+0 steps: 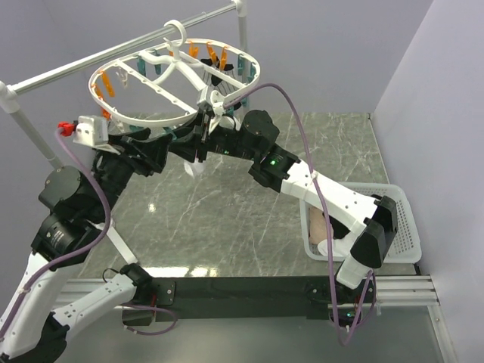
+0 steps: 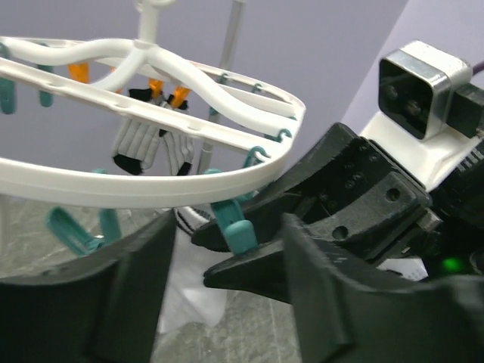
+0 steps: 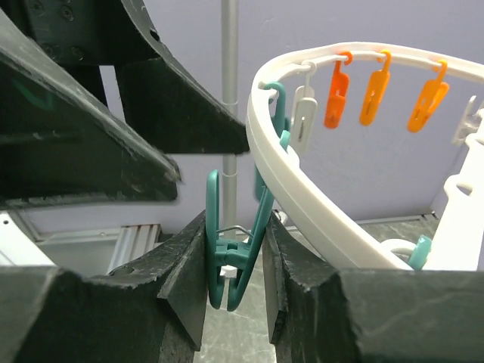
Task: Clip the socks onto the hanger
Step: Open the clamp at the hanger.
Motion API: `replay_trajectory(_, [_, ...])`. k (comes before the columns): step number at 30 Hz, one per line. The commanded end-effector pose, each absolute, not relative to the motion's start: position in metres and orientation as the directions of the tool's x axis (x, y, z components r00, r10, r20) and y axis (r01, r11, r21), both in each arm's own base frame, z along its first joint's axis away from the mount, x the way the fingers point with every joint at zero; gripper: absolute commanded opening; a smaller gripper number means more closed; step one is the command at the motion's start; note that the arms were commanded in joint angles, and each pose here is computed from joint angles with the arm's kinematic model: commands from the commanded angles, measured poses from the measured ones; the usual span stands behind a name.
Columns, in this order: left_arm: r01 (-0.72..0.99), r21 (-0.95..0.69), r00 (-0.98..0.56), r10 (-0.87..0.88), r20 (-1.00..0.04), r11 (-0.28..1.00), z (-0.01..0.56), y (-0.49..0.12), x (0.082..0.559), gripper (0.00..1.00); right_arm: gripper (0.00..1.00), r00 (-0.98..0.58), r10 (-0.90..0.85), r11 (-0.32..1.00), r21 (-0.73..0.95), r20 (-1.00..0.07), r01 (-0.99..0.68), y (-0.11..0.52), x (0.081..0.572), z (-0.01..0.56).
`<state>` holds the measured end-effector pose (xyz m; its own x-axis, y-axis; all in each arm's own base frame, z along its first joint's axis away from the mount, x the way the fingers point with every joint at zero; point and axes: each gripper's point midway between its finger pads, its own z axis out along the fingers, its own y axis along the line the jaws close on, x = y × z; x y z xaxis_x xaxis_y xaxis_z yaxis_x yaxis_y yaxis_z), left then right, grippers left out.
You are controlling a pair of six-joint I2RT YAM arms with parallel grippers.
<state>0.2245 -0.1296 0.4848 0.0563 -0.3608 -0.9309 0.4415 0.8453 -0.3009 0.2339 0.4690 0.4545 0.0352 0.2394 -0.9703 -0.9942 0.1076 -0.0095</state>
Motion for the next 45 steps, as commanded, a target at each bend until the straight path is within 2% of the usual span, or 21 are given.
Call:
replay_trajectory(1, [0.392, -0.363, 0.098, -0.430, -0.897, 0.845, 0.495, -0.111, 0.219, 0.68, 0.22, 0.053, 0.306, 0.085, -0.028, -0.951, -0.996, 0.461, 0.226, 0.478])
replay_trajectory(7, [0.356, -0.418, 0.029, -0.457, -0.889, 0.835, 0.481, -0.117, 0.229, 0.71, 0.19, -0.057, 0.296, -0.059, 0.042, -0.954, -0.997, 0.457, 0.219, 0.471])
replay_trajectory(12, [0.380, -0.470, 0.003, -0.509, -0.861, 0.797, 0.483, -0.126, 0.232, 0.72, 0.19, -0.094, 0.289, -0.121, 0.061, -0.953, -0.991, 0.455, 0.213, 0.470])
replay_trajectory(18, [0.490, -0.465, 0.030, -0.548, -0.836, 0.737, 0.498, -0.138, 0.220, 0.72, 0.19, -0.134, 0.260, -0.193, 0.084, -0.956, -0.977, 0.459, 0.204, 0.469])
replay_trajectory(27, [0.479, -0.465, 0.010, -0.534, -0.846, 0.745, 0.491, -0.146, 0.232, 0.72, 0.19, -0.179, 0.261, -0.272, 0.106, -0.949, -0.957, 0.456, 0.192, 0.474])
replay_trajectory(45, [0.529, -0.459, 0.016, -0.550, -0.835, 0.713, 0.494, -0.157, 0.233, 0.52, 0.18, -0.205, 0.258, -0.295, 0.125, -0.944, -0.947, 0.455, 0.192, 0.477])
